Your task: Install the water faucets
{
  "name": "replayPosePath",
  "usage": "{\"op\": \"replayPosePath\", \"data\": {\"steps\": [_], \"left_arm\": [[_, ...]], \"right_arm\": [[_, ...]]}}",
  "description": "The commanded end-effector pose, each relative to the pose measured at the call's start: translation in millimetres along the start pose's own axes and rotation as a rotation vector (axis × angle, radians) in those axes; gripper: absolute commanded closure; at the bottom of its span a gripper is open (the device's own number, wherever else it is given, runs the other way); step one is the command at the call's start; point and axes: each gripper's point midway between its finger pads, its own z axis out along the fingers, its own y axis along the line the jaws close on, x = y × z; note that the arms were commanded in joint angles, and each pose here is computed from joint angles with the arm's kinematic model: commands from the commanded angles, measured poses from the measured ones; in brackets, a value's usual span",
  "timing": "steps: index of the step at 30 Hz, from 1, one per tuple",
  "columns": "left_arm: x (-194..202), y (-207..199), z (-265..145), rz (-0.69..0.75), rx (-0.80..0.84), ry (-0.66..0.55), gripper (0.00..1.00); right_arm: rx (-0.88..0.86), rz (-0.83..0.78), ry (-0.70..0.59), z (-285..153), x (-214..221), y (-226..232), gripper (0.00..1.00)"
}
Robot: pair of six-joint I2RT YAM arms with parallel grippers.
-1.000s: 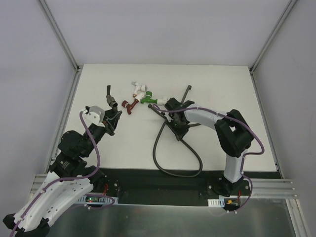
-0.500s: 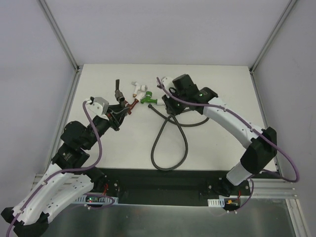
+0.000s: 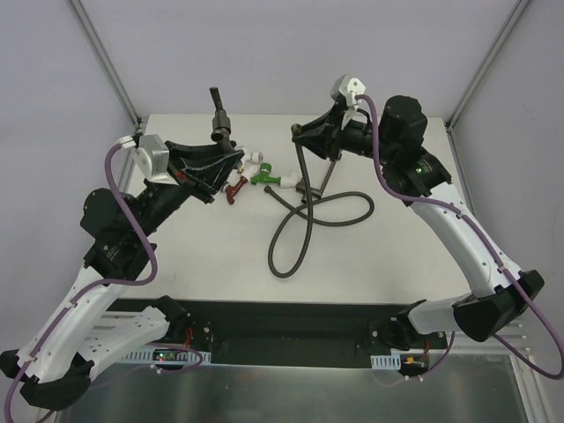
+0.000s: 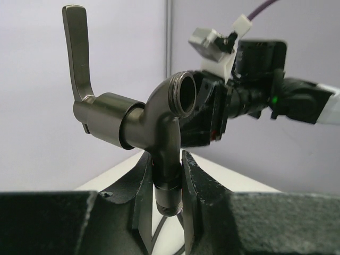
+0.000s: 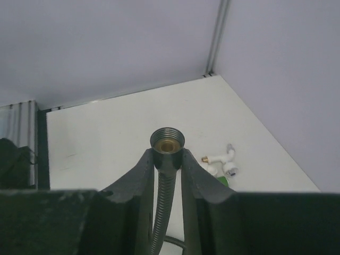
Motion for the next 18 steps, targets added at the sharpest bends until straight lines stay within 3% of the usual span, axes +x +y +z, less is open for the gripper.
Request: {"op": "replayPosePath", "data": {"steps": [1, 8, 18], "left_arm": [[-64, -28, 11, 0.003, 0.146, -0.184, 1.00], [-61, -45, 32, -0.109, 0.272, -0.178, 1.00], [-38, -59, 53, -0.201, 0.403, -0.105, 1.00]], "right_arm": [[-0.339, -0.073, -0.253, -17, -56, 64, 0.98], [-0.557, -0.080, -0.246, -28, -38, 107, 0.98], [-0.621, -0.116, -0.238, -40, -30, 122, 0.98]]}}
